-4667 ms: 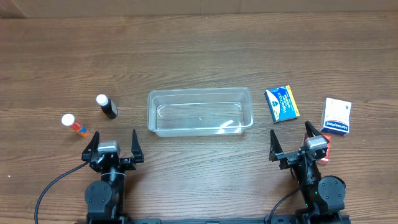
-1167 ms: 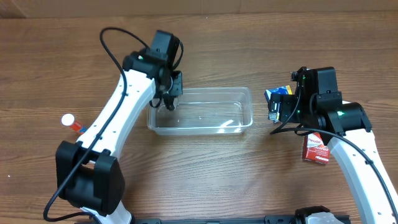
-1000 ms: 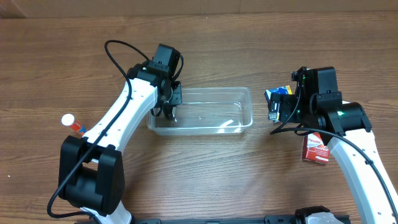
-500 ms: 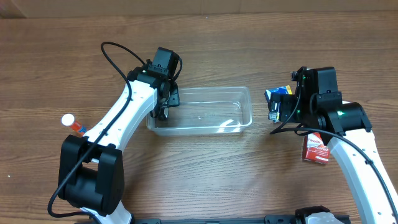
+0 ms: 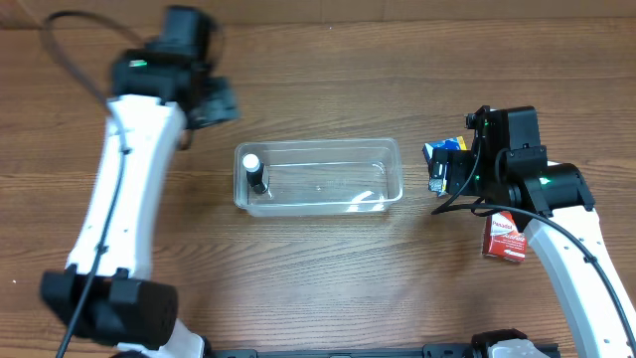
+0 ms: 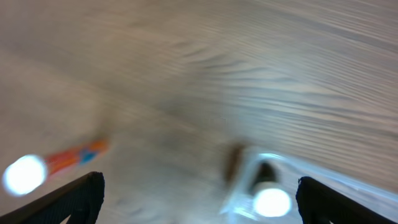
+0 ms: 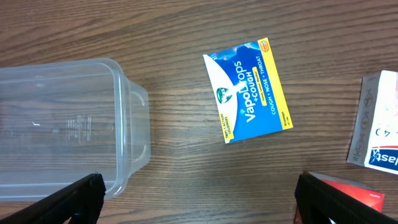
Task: Pack container
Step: 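Move left gripper to the orange tube and grasp it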
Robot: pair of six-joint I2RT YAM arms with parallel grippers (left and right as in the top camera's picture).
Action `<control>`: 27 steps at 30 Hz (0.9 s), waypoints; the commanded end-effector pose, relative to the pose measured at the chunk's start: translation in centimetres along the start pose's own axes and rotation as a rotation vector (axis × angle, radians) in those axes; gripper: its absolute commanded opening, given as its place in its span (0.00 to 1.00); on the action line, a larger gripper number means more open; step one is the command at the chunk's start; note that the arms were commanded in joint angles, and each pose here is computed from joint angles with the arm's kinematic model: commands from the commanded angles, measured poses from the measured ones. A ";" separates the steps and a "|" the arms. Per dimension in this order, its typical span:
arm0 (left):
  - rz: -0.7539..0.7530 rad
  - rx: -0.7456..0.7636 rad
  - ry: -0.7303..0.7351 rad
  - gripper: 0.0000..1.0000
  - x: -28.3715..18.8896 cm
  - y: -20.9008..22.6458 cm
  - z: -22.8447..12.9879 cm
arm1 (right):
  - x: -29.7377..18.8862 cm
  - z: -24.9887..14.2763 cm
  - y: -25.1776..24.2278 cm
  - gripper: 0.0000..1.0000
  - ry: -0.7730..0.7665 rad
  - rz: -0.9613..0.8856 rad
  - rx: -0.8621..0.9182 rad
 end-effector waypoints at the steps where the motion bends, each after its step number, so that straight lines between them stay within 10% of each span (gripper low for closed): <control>1: 0.021 -0.288 0.017 1.00 -3.2 7.0 1.5 | -0.8 0.8 -0.2 1.00 -0.038 -0.012 -0.001; 10: 0.138 -0.577 0.131 1.00 2.3 15.4 1.5 | -0.8 0.8 -0.2 1.00 -0.037 -0.012 -0.001; 27: 0.202 -0.516 0.433 0.98 13.9 16.6 -0.5 | -0.8 0.8 -0.2 1.00 -0.035 -0.012 -0.001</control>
Point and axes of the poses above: each gripper's point midway between its finger pads, its own x axis out along the fingers, its own y axis along the line the jaws close on, z = x × y, the point moved 6 cm from there along -x, back along the fingers, and after that the axes turned 13 degrees about -x, right-handed, at the moved point
